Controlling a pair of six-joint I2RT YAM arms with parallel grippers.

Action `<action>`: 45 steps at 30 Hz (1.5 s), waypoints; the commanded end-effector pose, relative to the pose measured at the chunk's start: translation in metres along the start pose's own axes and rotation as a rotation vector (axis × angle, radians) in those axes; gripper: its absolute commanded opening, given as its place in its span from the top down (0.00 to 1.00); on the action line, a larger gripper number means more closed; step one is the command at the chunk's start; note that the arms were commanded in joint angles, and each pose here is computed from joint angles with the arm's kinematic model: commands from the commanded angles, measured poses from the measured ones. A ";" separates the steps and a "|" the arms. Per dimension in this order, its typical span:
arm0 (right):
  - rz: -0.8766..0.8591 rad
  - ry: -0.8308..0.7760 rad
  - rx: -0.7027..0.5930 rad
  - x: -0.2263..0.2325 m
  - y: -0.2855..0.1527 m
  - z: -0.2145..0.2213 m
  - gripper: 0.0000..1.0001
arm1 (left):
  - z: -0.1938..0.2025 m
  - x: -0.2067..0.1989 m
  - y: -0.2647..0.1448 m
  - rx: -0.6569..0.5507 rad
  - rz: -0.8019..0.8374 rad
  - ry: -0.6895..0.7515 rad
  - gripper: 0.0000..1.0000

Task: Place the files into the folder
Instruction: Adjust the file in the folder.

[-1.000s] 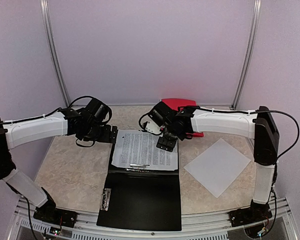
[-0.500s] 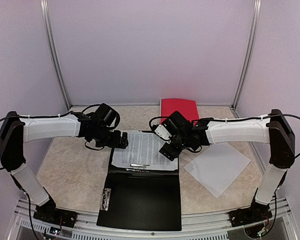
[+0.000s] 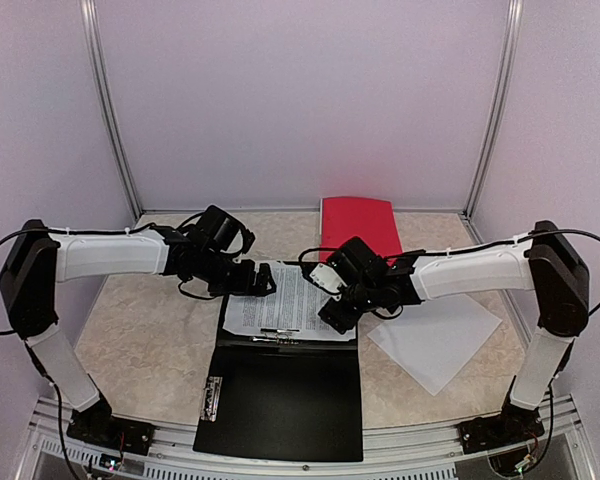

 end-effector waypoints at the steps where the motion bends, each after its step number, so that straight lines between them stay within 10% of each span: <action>1: -0.031 -0.046 0.007 0.006 0.015 0.009 0.26 | -0.002 -0.015 0.005 0.012 0.091 0.008 0.01; 45: -0.091 -0.301 0.002 0.006 0.016 0.003 0.27 | 0.035 0.018 0.021 0.115 -0.028 -0.047 0.01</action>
Point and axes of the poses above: each gripper's point midway between its finger pads, its own y axis out along the fingers, its own x axis along the line the jaws close on, z = x × y, the point moved 10 cm from there along -y, back along the fingers, and after that the axes turned 13 degrees about -y, right-handed, at the moved point
